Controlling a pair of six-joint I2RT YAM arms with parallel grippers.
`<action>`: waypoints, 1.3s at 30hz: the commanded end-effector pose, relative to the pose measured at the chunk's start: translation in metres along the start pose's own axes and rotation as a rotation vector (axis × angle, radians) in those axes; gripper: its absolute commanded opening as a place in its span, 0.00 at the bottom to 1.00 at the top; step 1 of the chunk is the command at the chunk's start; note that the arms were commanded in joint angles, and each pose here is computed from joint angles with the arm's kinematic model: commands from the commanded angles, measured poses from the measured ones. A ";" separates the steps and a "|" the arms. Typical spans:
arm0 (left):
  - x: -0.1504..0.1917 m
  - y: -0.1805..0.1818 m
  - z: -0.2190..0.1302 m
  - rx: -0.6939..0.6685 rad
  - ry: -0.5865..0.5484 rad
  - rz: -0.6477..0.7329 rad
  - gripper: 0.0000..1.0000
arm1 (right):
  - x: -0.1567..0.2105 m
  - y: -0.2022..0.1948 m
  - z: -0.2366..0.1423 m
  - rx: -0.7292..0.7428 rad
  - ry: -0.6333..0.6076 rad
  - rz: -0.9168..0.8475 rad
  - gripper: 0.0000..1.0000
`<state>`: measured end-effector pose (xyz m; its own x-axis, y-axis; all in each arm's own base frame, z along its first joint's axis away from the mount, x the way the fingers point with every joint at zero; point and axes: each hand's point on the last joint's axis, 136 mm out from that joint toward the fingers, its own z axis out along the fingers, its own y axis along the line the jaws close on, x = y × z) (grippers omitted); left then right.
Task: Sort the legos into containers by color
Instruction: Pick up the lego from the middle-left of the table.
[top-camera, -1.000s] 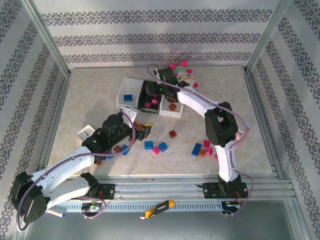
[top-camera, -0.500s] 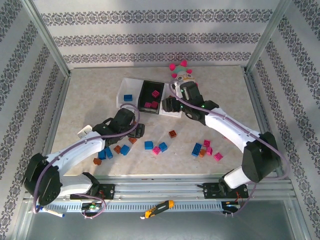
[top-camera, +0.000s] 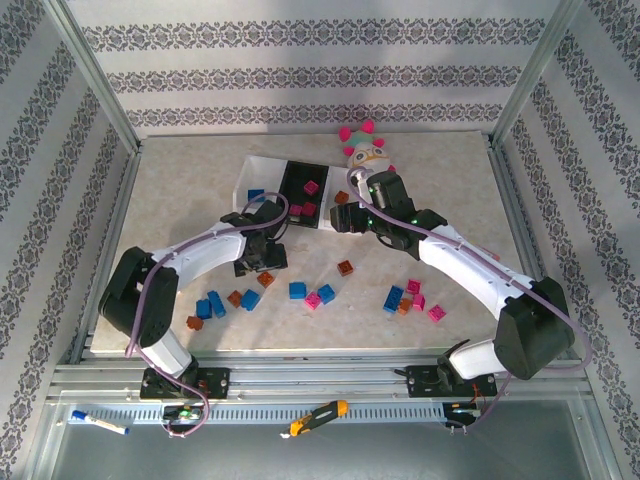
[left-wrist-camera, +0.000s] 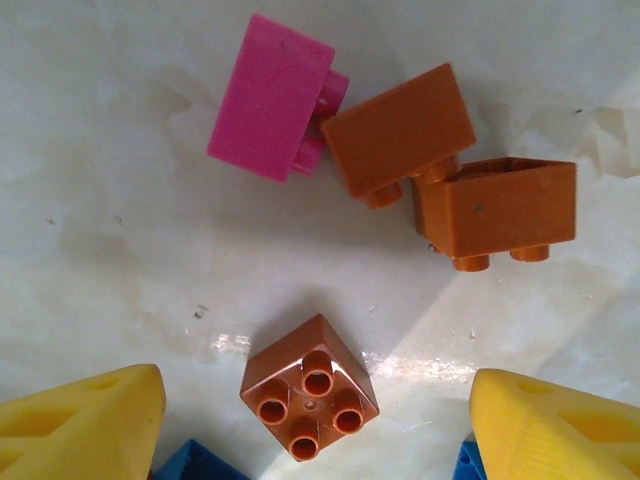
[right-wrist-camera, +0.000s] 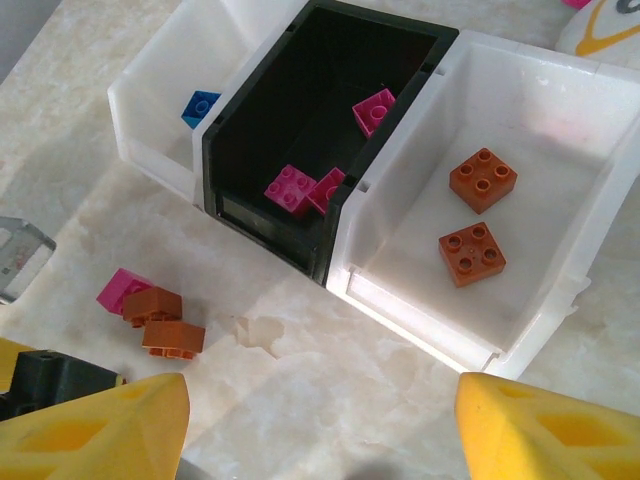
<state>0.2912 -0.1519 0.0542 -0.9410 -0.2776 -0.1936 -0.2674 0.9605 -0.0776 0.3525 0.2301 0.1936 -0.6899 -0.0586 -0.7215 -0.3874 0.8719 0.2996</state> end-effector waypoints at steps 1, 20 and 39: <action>0.012 0.011 0.007 -0.038 0.097 -0.102 0.78 | -0.005 0.005 -0.004 -0.016 -0.014 0.002 0.71; 0.022 0.009 0.031 -0.005 0.185 -0.175 0.28 | -0.002 0.001 -0.017 0.006 -0.036 0.007 0.71; -0.093 -0.094 -0.063 0.315 -0.140 -0.077 0.23 | -0.027 -0.018 -0.067 0.109 -0.214 0.028 0.71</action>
<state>0.3707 -0.2042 0.1311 -0.8826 -0.3956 -0.2539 -0.2905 0.8836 -0.3671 0.3359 0.1967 0.2387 -0.5882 0.0170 -0.8085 -0.3362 0.9041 0.2636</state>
